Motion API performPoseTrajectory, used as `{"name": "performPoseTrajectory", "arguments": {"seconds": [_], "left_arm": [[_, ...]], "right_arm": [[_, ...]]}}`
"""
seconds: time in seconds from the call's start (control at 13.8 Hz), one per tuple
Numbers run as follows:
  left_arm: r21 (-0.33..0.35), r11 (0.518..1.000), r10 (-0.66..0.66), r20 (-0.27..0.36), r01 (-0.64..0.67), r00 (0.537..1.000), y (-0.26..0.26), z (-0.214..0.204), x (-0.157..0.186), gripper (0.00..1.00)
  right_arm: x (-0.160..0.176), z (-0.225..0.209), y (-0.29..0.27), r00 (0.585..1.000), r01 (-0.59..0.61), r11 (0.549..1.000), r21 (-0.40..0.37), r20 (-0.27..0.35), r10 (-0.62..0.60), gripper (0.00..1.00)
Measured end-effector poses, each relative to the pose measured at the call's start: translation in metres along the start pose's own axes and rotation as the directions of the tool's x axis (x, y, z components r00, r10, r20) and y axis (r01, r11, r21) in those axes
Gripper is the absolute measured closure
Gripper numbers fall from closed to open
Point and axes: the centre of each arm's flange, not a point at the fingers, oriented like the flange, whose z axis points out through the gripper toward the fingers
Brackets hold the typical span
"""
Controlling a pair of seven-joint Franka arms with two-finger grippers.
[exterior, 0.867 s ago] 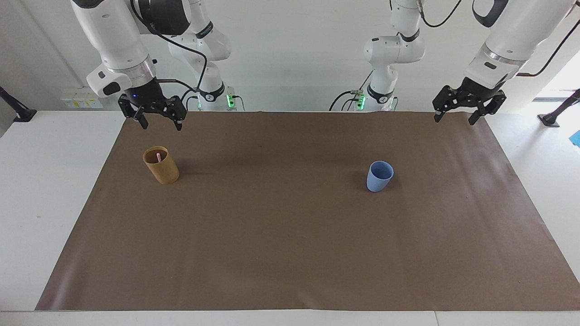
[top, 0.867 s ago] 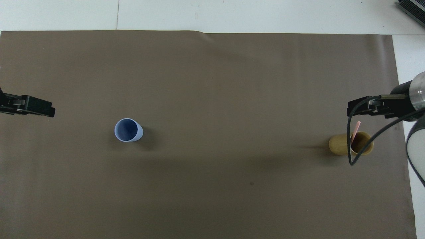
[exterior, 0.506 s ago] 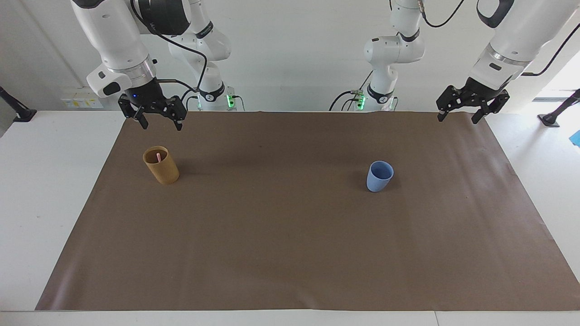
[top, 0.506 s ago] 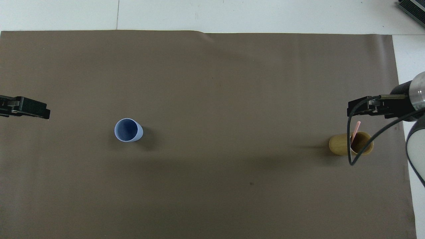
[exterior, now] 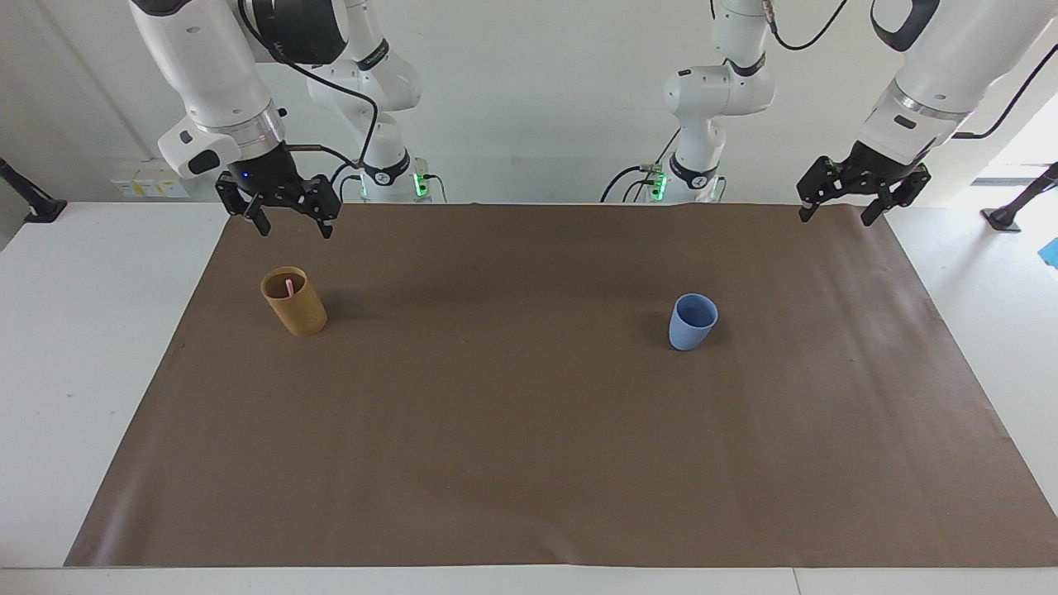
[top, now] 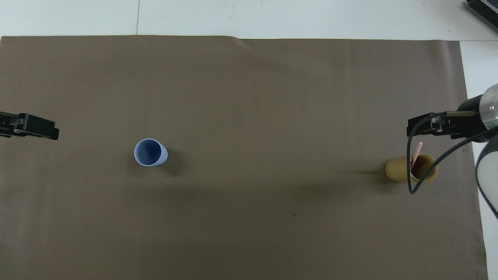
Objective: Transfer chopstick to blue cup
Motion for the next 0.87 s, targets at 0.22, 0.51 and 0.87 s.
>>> {"name": "performPoseTrajectory", "arguments": {"seconds": [0.22,0.51,0.87], "left_arm": [[0.0,1.0,0.001,0.002,-0.001,1.0,0.0005,0.0003,-0.0002,0.0],[0.0,1.0,0.004,0.007,-0.004,1.0,0.002,0.0018,-0.0003,0.0],[0.0,1.0,0.003,0.008,-0.003,1.0,0.0019,0.0022,-0.0003,0.0]], "right_arm": [[0.0,0.0001,0.0001,1.0,0.0,1.0,0.0,0.0,0.0,0.0],[-0.0001,0.0006,0.0001,1.0,0.0,1.0,0.0,0.001,0.0,0.0],[-0.0002,0.0004,0.0002,1.0,0.0,1.0,0.0,0.001,0.0,0.0]]}}
